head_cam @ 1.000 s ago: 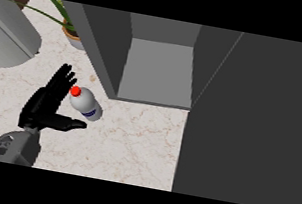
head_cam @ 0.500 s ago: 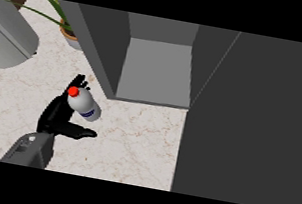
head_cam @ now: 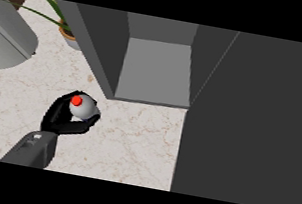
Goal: Pick up the bottled water, place it into the cabinet and close the cabinet
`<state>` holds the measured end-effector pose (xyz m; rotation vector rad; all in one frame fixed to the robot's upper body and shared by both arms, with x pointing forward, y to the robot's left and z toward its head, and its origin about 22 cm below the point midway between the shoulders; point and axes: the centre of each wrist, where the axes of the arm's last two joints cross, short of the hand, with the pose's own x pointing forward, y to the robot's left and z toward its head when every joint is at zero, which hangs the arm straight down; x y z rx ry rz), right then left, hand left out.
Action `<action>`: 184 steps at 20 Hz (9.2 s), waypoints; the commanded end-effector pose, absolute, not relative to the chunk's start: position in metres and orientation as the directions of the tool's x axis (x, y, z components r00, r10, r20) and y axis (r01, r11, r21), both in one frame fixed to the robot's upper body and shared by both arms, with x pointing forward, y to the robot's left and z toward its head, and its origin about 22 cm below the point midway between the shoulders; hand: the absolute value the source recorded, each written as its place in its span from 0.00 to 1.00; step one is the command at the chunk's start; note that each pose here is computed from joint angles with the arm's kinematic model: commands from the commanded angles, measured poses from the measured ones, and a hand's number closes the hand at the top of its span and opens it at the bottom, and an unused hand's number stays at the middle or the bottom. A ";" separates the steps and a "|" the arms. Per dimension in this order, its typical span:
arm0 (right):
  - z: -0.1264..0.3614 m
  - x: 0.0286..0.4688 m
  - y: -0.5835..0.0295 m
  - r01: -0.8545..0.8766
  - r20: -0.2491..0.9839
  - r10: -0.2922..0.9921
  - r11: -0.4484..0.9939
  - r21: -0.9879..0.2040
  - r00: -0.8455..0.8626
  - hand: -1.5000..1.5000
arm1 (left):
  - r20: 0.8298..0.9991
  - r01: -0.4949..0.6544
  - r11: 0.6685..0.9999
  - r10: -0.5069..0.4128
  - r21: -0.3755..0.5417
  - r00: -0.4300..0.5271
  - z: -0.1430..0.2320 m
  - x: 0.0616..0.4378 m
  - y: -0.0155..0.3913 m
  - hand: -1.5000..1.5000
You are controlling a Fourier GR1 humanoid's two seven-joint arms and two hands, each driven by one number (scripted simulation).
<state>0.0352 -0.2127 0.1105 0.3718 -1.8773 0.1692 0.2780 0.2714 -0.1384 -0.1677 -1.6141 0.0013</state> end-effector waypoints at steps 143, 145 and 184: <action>0.152 0.049 -0.192 -0.802 0.946 -0.081 0.556 -0.218 -0.314 1.00 | 0.889 0.293 0.902 0.391 -0.318 -0.239 -0.004 0.102 0.311 0.00; 0.146 0.060 -0.188 -0.811 0.934 -0.063 0.519 -0.269 -0.350 1.00 | 0.894 0.294 0.904 0.384 -0.312 -0.230 -0.004 0.098 0.319 0.00; 0.118 0.233 -0.139 -0.712 0.985 -0.169 0.696 0.089 -0.042 1.00 | 0.899 0.302 0.916 0.347 -0.264 -0.268 0.025 0.115 0.377 0.00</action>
